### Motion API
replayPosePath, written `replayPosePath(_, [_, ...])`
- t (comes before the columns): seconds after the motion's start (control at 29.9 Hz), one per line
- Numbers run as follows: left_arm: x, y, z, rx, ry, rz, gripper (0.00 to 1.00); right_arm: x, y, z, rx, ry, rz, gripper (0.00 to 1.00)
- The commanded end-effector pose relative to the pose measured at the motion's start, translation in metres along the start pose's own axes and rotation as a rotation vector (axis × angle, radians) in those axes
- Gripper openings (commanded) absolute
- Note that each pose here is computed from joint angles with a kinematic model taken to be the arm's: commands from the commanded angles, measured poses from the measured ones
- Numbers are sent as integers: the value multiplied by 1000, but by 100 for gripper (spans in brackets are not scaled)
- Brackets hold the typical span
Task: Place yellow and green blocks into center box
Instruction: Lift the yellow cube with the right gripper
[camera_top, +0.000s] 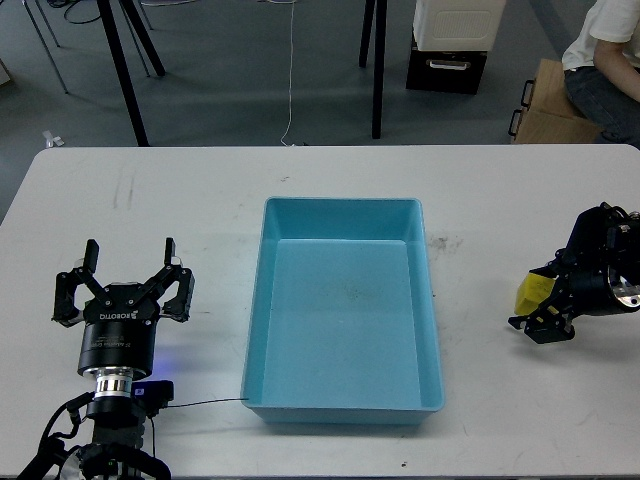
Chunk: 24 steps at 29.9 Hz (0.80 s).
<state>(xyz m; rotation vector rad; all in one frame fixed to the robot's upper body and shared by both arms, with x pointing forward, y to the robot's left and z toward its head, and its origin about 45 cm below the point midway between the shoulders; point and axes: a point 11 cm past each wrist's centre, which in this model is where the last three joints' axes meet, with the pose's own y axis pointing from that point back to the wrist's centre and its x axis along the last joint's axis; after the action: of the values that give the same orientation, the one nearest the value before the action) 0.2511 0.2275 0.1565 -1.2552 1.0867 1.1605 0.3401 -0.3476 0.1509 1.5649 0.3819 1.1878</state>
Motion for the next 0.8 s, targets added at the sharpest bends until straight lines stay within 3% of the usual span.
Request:
replayPosePath(0.0, [1, 0, 0, 1, -1, 2, 100, 0, 0, 0, 1, -1, 2, 83])
replayPosePath(0.17, [1, 0, 0, 1, -2, 4, 100, -1, 3, 2, -8, 6, -4, 78])
replayPosePath(0.23, [1, 0, 0, 1, -2, 4, 100, -2, 4, 3, -9, 10, -7, 61])
replayPosePath(0.44, [1, 0, 0, 1, -2, 4, 100, -8, 3, 2, -9, 40, -37, 45])
replayPosePath(0.57, [2, 0, 1, -1, -3, 4, 100, -7, 6, 8, -27, 63, -46, 25])
replayPosePath(0.77, [2, 0, 1, -1, -3, 4, 100, 47, 33, 43, -128, 133, 29, 4])
